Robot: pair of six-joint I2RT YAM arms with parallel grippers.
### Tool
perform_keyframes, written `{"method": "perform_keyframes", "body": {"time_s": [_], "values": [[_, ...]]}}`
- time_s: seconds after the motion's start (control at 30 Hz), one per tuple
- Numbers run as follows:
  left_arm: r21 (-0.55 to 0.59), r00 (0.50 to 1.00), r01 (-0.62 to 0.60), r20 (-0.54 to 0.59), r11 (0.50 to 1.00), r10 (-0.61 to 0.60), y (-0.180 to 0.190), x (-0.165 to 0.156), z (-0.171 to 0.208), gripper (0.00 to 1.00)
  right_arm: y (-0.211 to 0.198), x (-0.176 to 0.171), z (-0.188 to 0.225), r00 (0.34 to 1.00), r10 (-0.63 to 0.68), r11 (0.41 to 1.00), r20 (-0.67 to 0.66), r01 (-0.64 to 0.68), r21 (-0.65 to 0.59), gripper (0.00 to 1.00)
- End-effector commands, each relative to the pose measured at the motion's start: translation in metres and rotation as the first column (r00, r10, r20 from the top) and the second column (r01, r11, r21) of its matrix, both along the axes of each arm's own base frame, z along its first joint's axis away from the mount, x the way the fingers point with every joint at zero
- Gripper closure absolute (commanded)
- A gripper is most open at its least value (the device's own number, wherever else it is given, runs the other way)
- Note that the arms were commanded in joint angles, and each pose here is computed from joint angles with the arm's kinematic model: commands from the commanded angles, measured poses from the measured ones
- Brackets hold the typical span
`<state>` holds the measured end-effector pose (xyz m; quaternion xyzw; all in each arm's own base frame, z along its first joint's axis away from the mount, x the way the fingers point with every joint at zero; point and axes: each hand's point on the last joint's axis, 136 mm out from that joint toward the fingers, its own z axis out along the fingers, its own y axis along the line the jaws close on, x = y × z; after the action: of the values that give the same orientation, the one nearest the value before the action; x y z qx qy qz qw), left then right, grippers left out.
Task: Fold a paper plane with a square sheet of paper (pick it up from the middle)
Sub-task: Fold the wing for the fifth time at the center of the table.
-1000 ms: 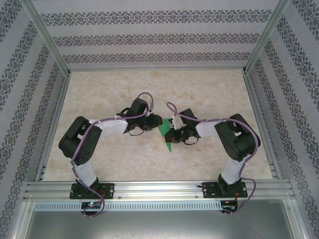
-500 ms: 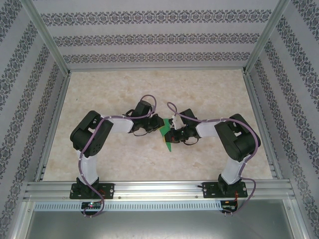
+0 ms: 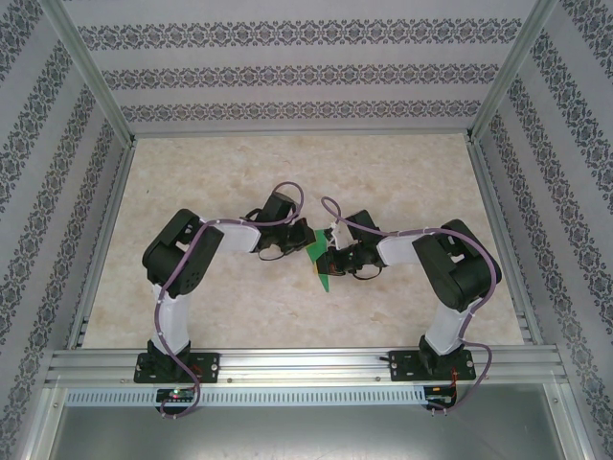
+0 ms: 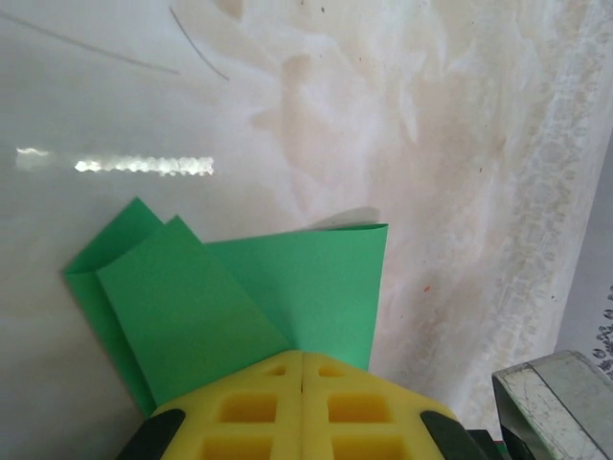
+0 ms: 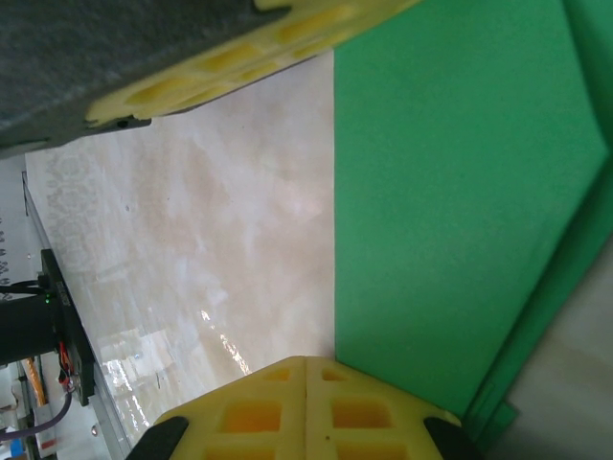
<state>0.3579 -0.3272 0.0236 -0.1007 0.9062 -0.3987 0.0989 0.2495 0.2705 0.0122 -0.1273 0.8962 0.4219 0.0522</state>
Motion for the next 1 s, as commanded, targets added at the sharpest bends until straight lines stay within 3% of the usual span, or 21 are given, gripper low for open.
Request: {"method": "perform_keyframes", "body": {"time_s": [0.0, 0.4, 0.57, 0.73, 0.97], "values": [[0.068, 0.999, -0.002, 0.043, 0.998, -0.001, 0.012, 0.018, -0.003, 0.93, -0.031, -0.048, -0.056, 0.985, -0.02, 0.98, -0.173, -0.015, -0.199, 1.0], [0.054, 0.998, -0.019, 0.063, 0.998, 0.016, 0.037, 0.049, -0.005, 0.91, -0.032, -0.047, -0.051, 0.986, -0.026, 0.98, -0.163, -0.008, -0.2, 1.0], [0.008, 0.993, 0.001, 0.114, 1.0, -0.002, 0.034, 0.054, 0.023, 0.88, -0.033, -0.046, -0.053, 0.986, -0.029, 0.978, -0.162, -0.005, -0.207, 1.0], [-0.034, 0.987, 0.014, 0.157, 0.999, -0.008, 0.031, 0.048, 0.057, 0.87, -0.032, -0.045, -0.054, 0.986, -0.034, 0.978, -0.164, -0.001, -0.208, 1.0], [-0.05, 0.988, 0.01, 0.153, 0.999, -0.003, 0.032, 0.023, 0.066, 0.86, -0.031, -0.042, -0.055, 0.986, -0.031, 0.978, -0.164, -0.004, -0.209, 1.0]]}}
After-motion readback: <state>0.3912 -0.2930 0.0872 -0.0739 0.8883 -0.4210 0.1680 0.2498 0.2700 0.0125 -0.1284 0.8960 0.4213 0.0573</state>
